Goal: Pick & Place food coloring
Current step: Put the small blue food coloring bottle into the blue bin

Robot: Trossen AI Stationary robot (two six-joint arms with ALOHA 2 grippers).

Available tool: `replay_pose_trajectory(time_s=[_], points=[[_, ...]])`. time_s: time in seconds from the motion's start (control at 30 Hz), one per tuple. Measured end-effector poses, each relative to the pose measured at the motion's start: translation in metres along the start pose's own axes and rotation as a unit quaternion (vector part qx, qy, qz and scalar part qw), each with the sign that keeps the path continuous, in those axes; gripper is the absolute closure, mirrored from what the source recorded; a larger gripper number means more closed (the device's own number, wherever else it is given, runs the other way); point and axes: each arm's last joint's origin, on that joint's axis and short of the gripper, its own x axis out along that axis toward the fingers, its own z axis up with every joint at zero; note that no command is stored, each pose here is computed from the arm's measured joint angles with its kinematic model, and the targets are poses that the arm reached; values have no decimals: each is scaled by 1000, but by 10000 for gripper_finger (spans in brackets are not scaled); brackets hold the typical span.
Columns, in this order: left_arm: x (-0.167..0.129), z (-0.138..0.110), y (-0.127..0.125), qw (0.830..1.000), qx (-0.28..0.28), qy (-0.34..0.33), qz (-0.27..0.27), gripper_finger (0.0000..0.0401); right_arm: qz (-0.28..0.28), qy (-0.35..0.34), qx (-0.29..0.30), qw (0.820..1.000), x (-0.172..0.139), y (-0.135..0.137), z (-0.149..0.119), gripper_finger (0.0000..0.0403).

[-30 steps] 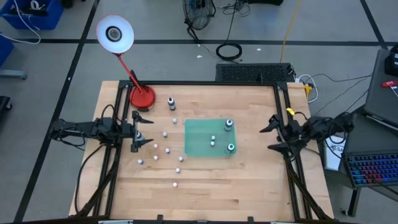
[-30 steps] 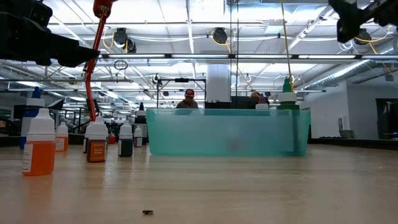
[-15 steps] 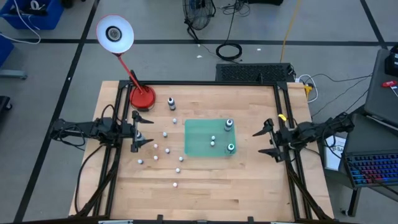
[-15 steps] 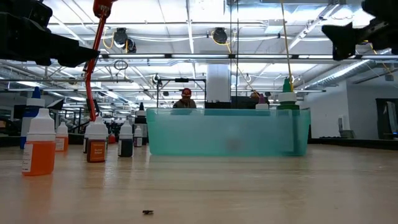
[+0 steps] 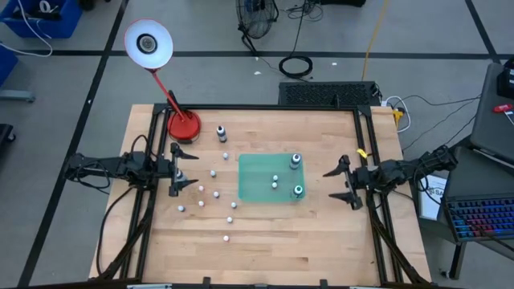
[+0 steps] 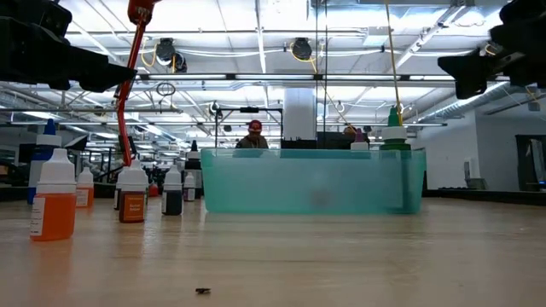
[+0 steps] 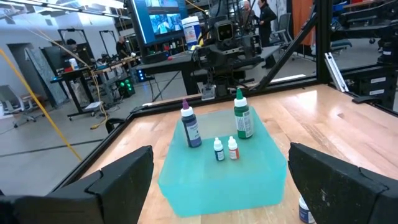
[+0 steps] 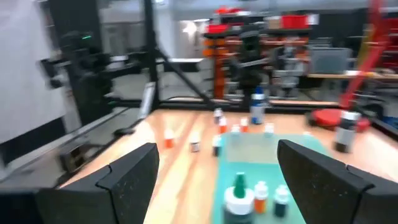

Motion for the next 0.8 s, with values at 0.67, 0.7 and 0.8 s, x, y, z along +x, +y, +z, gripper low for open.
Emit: replay_pose_trajectory(time_s=[0.67,0.7,0.8], points=[[0,0,0,1000,-1,-2,0,36,12,2,11,1000,0,1,0,91],[0,1,0,1000,-1,-3,0,36,12,2,11,1000,0,1,0,91],[0,0,0,1000,1,0,0,36,12,2,11,1000,0,1,0,90]])
